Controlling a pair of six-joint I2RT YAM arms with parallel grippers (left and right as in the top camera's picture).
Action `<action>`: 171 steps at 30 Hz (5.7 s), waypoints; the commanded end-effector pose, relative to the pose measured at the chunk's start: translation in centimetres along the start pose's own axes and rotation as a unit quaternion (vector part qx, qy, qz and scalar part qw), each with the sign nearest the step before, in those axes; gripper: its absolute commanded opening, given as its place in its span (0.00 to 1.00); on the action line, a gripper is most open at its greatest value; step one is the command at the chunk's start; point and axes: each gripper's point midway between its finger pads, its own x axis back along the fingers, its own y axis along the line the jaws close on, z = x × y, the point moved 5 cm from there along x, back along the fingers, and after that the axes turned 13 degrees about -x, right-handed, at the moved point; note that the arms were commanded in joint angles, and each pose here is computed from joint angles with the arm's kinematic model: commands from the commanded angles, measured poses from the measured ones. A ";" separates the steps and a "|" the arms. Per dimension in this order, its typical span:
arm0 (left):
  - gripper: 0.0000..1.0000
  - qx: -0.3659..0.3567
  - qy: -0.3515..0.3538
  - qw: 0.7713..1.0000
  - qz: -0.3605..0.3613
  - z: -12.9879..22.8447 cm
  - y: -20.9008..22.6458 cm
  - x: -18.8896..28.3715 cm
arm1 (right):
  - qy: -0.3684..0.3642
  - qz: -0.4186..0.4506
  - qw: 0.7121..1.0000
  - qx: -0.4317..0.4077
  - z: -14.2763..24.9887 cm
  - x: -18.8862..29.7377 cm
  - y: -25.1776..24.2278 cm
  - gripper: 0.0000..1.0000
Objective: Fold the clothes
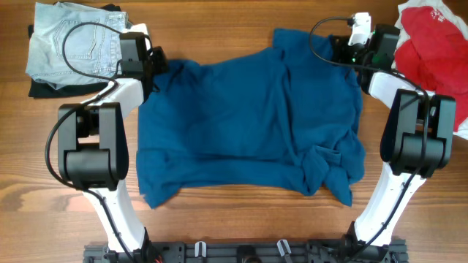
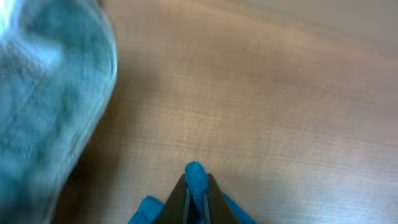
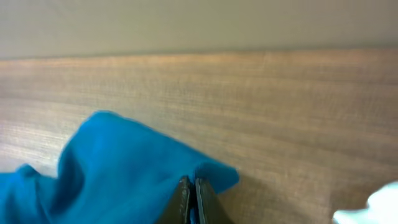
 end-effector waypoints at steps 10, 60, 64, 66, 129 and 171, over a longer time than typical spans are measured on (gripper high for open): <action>0.04 0.061 -0.122 0.990 -0.023 -7.6 4.1 0.7 | -0.145 0.018 0.989 0.027 -10.2 1.7 1.9 0.04; 1.00 0.165 0.232 0.957 0.048 -2.3 -0.7 23.2 | 0.416 0.200 0.869 -0.177 6.4 22.2 18.5 0.90; 1.00 0.154 0.282 0.946 0.035 -0.5 -1.4 24.2 | 0.432 0.217 0.859 -0.171 10.2 21.0 18.7 0.82; 1.00 0.143 0.302 0.942 0.021 0.4 -1.7 24.3 | 0.434 0.224 0.855 -0.173 11.9 20.4 18.4 0.76; 1.00 0.090 0.228 0.969 -0.016 -1.7 -0.9 22.6 | 0.550 0.254 0.774 -0.183 21.0 33.7 24.6 0.14; 1.00 0.090 0.218 0.972 -0.015 -2.1 -0.9 22.4 | 0.342 0.270 0.777 -0.454 13.2 19.6 2.9 0.60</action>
